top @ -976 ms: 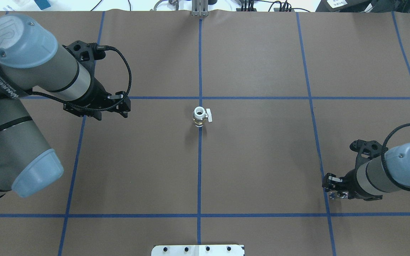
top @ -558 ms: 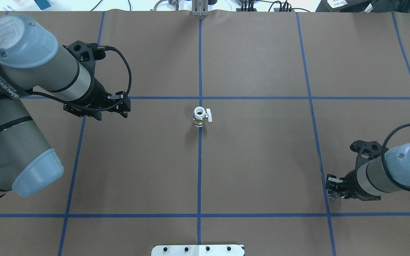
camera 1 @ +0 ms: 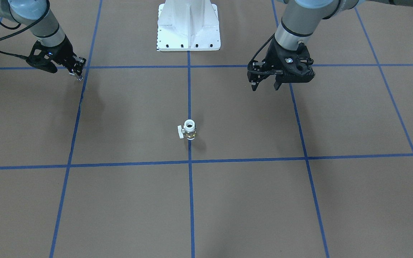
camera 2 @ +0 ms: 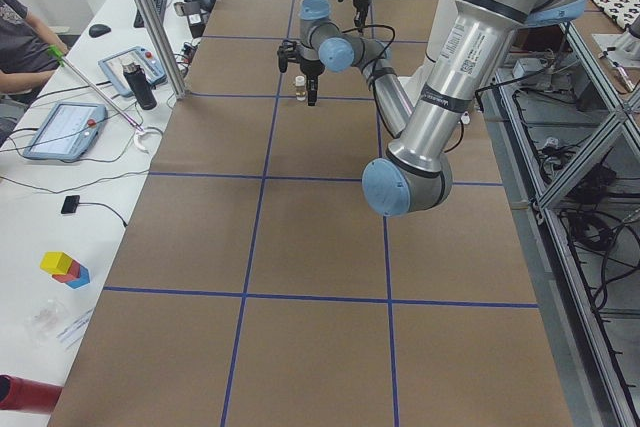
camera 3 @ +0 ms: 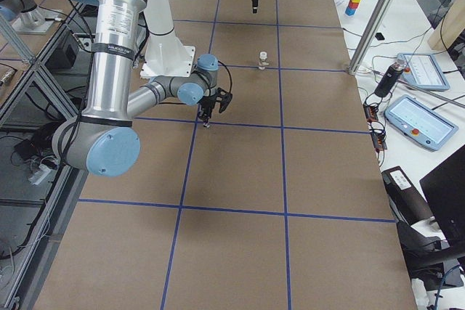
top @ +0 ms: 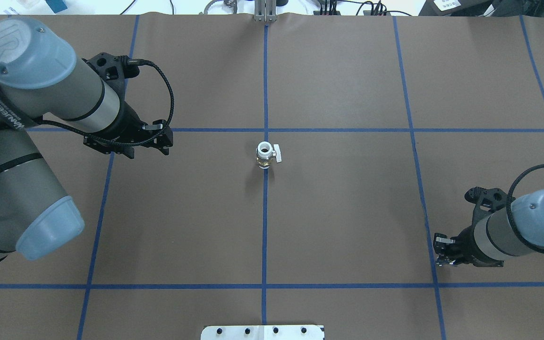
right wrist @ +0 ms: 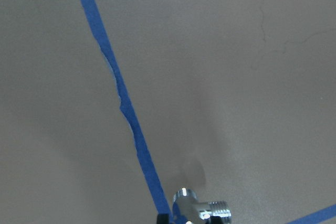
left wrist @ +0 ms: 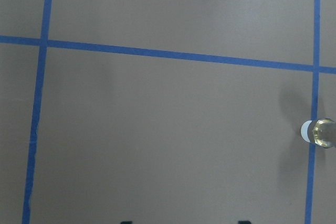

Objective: Assemble PPR valve and pipe with both arms
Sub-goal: 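Grasp the chrome threaded fitting with the right gripper, then carry the fitting with the right gripper above the standing valve while the left arm retracts, then lower the fitting into the valve's white socket with the right gripper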

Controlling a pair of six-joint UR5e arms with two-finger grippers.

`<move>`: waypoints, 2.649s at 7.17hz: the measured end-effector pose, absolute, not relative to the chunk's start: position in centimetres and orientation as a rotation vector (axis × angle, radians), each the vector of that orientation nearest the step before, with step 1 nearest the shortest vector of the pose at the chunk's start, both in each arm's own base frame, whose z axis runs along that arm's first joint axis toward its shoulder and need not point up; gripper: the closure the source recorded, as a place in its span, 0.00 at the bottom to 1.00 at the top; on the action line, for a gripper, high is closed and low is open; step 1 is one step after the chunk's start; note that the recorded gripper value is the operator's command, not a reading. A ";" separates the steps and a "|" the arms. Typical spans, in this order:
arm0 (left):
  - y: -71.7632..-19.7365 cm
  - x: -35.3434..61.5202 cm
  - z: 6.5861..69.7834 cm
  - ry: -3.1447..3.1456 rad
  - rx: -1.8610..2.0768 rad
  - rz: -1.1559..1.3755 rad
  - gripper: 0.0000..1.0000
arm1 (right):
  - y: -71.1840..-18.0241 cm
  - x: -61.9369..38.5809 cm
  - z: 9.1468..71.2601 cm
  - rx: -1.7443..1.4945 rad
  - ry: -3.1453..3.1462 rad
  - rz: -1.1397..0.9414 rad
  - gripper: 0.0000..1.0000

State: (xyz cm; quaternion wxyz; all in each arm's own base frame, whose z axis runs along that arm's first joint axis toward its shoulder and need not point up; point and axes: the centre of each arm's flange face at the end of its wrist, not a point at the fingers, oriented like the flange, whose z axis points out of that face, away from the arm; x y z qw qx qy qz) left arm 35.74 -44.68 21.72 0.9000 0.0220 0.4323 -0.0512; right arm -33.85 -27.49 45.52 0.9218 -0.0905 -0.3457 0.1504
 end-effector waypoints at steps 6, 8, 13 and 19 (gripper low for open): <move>-47.0 31.9 23.1 0.847 0.105 -0.055 0.01 | -35.8 -36.0 36.0 -0.205 -0.784 0.394 1.00; -48.3 28.0 27.1 0.814 0.108 0.009 0.01 | -40.0 -40.1 28.3 -0.192 -0.797 0.410 1.00; -49.6 17.3 38.3 0.736 0.120 0.177 0.01 | -47.0 -49.3 14.1 -0.158 -0.876 0.405 1.00; -49.4 16.9 39.6 0.726 0.106 0.185 0.01 | -51.2 -54.0 10.0 -0.162 -0.838 0.417 1.00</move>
